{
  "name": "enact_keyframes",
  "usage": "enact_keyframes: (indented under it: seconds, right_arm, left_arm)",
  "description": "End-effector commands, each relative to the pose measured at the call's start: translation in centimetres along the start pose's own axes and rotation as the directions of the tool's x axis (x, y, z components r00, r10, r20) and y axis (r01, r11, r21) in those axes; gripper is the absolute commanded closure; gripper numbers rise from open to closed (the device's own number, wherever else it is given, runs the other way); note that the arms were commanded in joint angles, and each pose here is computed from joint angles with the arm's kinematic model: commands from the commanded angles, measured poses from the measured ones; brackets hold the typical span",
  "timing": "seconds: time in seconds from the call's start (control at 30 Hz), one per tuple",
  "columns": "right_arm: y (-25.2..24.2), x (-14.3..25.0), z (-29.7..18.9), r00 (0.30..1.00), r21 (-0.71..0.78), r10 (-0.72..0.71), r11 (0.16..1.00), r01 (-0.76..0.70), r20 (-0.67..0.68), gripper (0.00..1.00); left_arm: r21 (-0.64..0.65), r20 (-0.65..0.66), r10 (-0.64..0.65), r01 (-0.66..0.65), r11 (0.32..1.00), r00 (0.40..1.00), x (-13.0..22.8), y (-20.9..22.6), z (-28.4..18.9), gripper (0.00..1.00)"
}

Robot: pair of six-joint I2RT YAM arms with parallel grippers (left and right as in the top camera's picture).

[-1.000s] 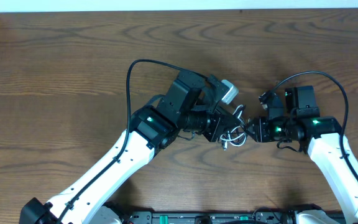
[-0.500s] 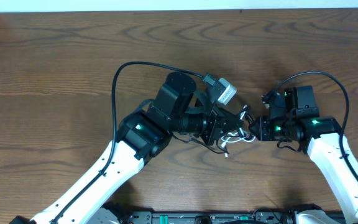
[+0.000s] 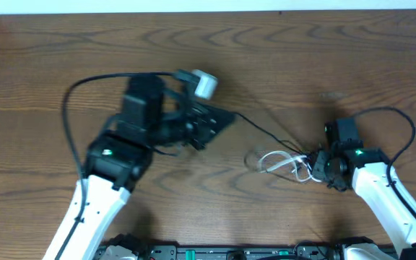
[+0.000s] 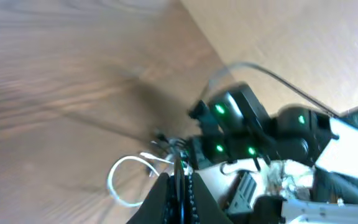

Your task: Untangle cables

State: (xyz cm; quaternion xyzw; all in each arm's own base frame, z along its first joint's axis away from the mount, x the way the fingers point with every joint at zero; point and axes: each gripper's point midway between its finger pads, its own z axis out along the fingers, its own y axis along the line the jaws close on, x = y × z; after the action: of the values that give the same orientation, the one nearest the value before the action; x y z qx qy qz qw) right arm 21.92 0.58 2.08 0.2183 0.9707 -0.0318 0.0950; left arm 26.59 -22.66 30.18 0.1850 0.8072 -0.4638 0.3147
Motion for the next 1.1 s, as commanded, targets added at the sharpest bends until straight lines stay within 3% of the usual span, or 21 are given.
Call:
enact_keyframes:
  seconds: [0.0,0.17,0.2,0.23,0.3,0.37,0.43,0.7,0.9,1.07]
  right_arm:
    - [-1.2,0.3,0.9,0.996,0.048,0.084,0.995,-0.084,0.008,0.9]
    - [3.4,0.5,0.5,0.999,-0.2,-0.039,0.979,0.031,-0.034,0.97]
    - [4.2,0.5,0.3,0.998,-0.244,-0.056,0.969,0.046,-0.036,0.99]
    - [4.9,0.5,0.1,0.997,-0.284,-0.062,0.957,0.049,-0.038,0.99]
    - [6.4,0.6,-0.4,0.995,-0.366,-0.089,0.928,0.068,-0.041,0.99]
    - [8.3,0.8,-1.3,0.988,-0.475,-0.151,0.871,0.121,-0.026,0.99]
    - [9.6,0.9,-2.1,0.983,-0.546,-0.182,0.825,0.144,-0.017,0.99]
    - [10.8,1.1,-2.9,0.98,-0.615,-0.197,0.775,0.145,-0.017,0.99]
    - [10.7,1.1,-2.9,0.98,-0.61,-0.196,0.779,0.144,-0.018,0.99]
    - [9.9,1.1,-2.3,0.983,-0.565,-0.18,0.814,0.134,-0.027,0.99]
  left_arm:
    - [-0.077,0.107,-0.018,0.026,0.997,0.994,-2.5,2.5,-3.0,0.92]
    - [-0.123,0.14,-0.048,0.066,0.99,0.989,-3.3,4.7,-3.9,0.92]
    - [-0.129,0.135,-0.057,0.074,0.989,0.989,-3.2,5.0,-3.8,0.88]
    - [-0.131,0.129,-0.066,0.082,0.988,0.99,-3.0,5.2,-3.6,0.7]
    - [-0.138,0.103,-0.1,0.113,0.984,0.99,-2.4,5.9,-3.2,0.44]
    - [-0.151,0.066,-0.15,0.159,0.976,0.986,-1.4,6.7,-2.7,0.32]
    - [-0.164,0.028,-0.2,0.202,0.966,0.979,-0.3,7.5,-2.2,0.27]
    - [-0.205,-0.148,-0.294,0.261,0.943,0.944,4.0,9.5,0.3,0.26]
    - [-0.278,-0.242,-0.292,0.222,0.935,0.925,6.6,10.1,3.0,0.27]
    - [-0.265,-0.338,-0.274,0.188,0.946,0.9,8.9,9.3,5.6,0.27]
